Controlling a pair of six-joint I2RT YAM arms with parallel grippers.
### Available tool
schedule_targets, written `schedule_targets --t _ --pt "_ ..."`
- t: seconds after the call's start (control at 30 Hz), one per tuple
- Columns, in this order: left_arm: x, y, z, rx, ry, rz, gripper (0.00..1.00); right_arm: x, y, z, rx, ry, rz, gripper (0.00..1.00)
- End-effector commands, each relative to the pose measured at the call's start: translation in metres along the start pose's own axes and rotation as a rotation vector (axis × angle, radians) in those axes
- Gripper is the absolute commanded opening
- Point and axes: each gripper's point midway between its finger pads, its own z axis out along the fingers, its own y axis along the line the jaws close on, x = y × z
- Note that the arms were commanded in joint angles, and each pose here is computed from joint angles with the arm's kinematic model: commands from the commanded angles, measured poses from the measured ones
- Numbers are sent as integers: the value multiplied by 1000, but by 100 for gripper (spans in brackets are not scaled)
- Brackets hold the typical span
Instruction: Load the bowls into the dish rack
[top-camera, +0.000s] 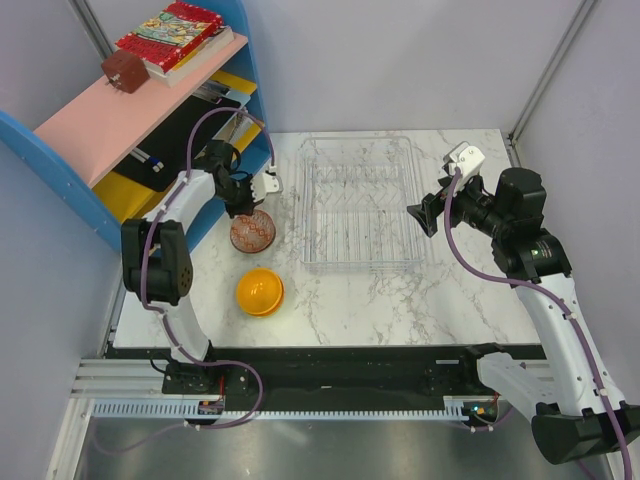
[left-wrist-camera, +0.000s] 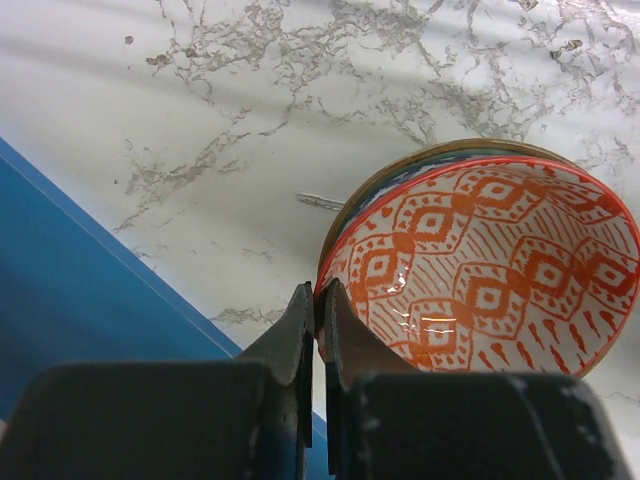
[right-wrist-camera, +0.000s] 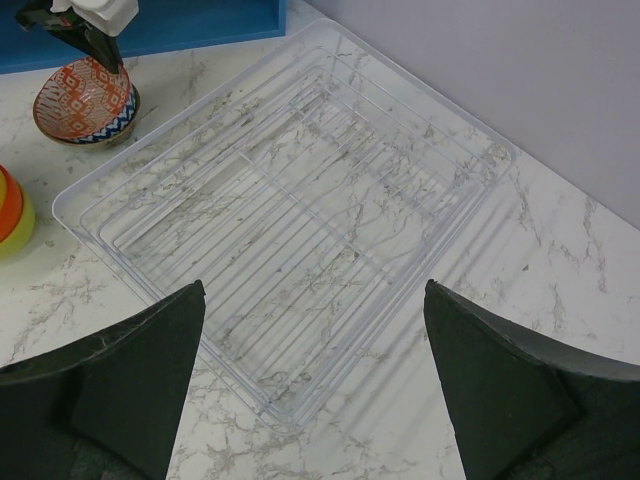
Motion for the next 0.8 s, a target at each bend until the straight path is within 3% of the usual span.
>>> schedule_targets --t 0.0,0.27,0.77 --pt "-3 4 10 22 -14 -48 2 -6 1 0 -12 -25 -25 98" --pt "-6 20 -4 -32 15 -212 2 -8 0 -2 -7 -32 -27 98" --pt "-51 18 -63 -107 -117 -326 2 -13 3 -5 -14 -48 -20 98"
